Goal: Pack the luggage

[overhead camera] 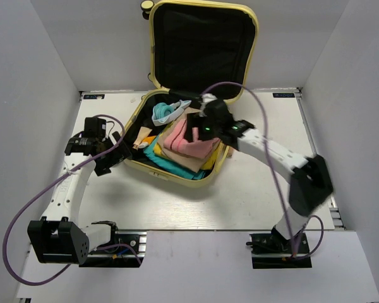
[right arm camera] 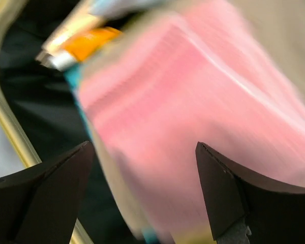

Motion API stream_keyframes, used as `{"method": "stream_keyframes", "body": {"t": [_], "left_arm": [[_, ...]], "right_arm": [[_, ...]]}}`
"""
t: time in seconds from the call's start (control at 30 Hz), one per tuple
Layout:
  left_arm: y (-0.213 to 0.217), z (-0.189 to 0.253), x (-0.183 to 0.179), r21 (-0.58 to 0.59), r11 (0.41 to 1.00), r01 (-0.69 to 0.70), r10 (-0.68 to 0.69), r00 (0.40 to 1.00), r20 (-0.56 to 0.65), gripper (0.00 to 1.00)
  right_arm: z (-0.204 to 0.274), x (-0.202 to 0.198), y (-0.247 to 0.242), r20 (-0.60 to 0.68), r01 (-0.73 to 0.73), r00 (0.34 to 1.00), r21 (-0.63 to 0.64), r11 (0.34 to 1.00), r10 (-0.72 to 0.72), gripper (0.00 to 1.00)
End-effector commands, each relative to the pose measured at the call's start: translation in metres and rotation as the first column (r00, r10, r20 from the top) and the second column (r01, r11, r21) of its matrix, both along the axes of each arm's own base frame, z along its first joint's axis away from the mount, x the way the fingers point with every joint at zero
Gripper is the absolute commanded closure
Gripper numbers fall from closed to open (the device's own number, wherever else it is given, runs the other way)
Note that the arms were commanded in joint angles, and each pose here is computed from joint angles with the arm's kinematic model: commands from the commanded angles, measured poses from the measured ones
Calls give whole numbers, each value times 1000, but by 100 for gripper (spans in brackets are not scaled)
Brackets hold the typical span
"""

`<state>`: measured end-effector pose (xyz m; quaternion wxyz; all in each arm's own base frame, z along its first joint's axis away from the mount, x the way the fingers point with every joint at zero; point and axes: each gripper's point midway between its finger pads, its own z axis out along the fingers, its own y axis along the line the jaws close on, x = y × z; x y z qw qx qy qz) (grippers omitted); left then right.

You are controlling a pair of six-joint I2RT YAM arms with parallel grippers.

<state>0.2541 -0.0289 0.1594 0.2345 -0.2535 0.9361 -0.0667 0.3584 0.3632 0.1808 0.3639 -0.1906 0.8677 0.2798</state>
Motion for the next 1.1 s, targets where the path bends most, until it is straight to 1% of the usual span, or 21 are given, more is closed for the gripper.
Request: {"method": "stream_keyframes", "body": {"t": [0.0,0.03,0.07,0.13,0.17,0.2,0.27,0.3,0.33,0.37,0.4,0.47,0.57,0.6,0.67,0.7,0.8,0.83,0.87,0.93,1.07], "left_arm": [[-4,9,8,-26,999,20,-19,999,37,0],[-5,8,9,-28,999,20,-19,999,35,0],[-5,7,9,-29,999,23,-22,999,29,0],[-5,7,10,-28,999,22,-21,999,28,0],[-5,7,10,-25,999,24,-23,999,28,0],[-4,8,11,-22,999,24,-23,999,31,0],[-3,7,11,-19,1000,24,-24,999,23,0],[-3,7,12,-17,1000,26,-26,999,22,0],[-3,8,12,-15,1000,27,-27,999,19,0],[-4,6,13,-18,999,28,-28,1000,13,0],[-4,8,13,-19,999,29,-29,1000,12,0],[-4,8,13,-19,999,31,-31,999,11,0],[-3,8,13,-15,999,32,-32,999,6,0],[-3,10,13,-11,999,37,-37,999,10,0],[-2,9,12,-4,999,37,-37,999,3,0],[-2,9,11,-2,999,41,-41,999,5,0],[0,9,9,7,999,43,-43,999,0,0],[0,9,9,9,999,45,-45,999,2,0],[0,9,10,9,999,48,-48,999,6,0],[0,8,10,10,999,44,-44,999,3,0],[-1,8,12,1,999,46,-46,999,4,0]], "right_arm": [[40,3,-76,143,278,949,47,960,-282,13],[47,-3,-96,153,325,932,49,945,-328,13],[19,-13,-125,135,388,914,-23,921,-382,13],[8,-17,-166,150,512,855,-92,854,-496,13],[-21,-29,-190,108,545,838,-186,817,-535,13],[-26,-27,-209,124,605,796,-213,767,-593,13],[-43,-32,-222,104,618,782,-255,743,-615,13],[-51,-31,-234,95,648,755,-264,715,-649,13],[-58,-31,-238,81,650,750,-278,707,-657,13],[-62,-29,-245,67,675,724,-274,685,-687,13],[-70,-28,-244,48,666,728,-283,690,-684,13],[-72,-17,-242,27,666,732,-243,705,-681,13],[-84,-5,-233,-15,653,740,-225,723,-673,15],[-87,5,-230,-18,655,741,-203,728,-671,15],[-94,9,-222,-51,635,758,-172,753,-650,16],[-95,19,-219,-44,634,764,-133,762,-643,16],[-102,25,-210,-82,611,781,-100,785,-619,18],[-104,24,-204,-107,597,792,-77,799,-602,18],[-100,30,-200,-93,589,802,-38,807,-590,18],[-105,30,-196,-103,572,815,-17,820,-571,18],[-123,30,-196,-128,564,816,-37,825,-564,18]]}}
